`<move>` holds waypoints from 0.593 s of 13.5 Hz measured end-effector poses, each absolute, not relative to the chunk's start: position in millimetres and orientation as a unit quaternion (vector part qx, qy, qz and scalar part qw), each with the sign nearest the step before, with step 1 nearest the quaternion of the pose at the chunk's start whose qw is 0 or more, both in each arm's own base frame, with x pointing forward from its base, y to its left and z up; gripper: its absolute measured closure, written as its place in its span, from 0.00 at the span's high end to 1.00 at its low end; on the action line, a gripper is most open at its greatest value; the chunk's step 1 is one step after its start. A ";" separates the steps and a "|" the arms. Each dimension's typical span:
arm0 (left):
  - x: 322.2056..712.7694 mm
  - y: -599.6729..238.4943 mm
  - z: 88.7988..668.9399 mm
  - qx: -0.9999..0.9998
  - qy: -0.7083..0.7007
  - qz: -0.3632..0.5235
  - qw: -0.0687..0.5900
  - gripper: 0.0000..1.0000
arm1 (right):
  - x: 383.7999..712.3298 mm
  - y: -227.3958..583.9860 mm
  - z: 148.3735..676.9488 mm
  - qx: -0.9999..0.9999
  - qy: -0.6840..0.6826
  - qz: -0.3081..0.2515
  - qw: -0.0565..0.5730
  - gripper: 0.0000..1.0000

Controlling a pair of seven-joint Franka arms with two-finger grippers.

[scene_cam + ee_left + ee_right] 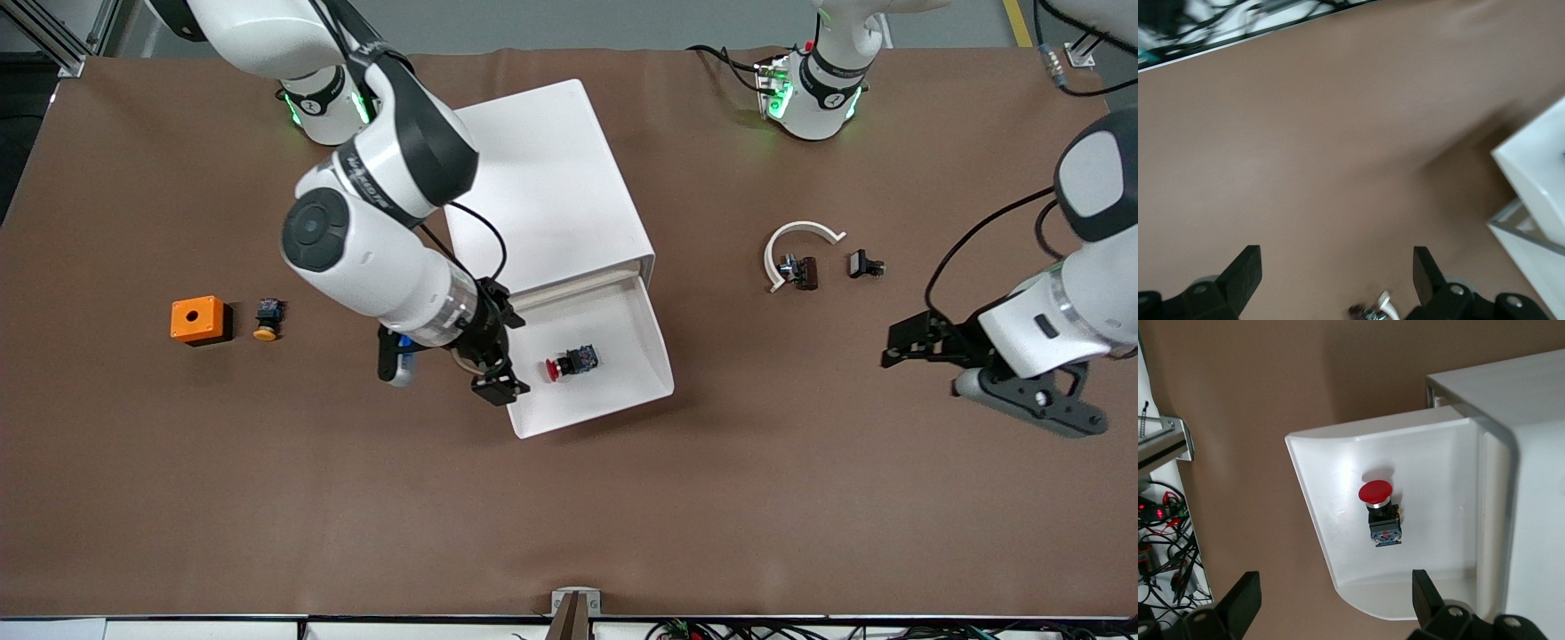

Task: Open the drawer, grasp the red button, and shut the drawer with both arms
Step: 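Lower the right gripper into the drawer and grasp the red button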

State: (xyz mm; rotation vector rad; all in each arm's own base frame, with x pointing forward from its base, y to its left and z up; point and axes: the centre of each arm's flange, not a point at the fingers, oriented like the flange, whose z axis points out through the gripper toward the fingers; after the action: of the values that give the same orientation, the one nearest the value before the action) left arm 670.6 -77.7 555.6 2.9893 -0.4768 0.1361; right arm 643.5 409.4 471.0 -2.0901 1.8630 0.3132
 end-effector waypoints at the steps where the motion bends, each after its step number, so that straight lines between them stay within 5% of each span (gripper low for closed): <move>1: 664.3 -77.5 566.0 0.988 -0.142 0.043 0.036 1.00 | 641.5 416.8 464.7 -0.733 0.653 0.108 0.160 1.00; 8: 623.6 -71.1 624.2 0.995 -0.089 0.036 0.004 1.00 | 625.7 467.0 404.3 -0.743 0.653 0.057 0.135 1.00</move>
State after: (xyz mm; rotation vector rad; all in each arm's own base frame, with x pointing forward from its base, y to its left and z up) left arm 623.6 -71.1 624.2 3.1185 -0.2773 0.1130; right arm 625.7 467.0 404.3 -2.1537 1.8909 0.1651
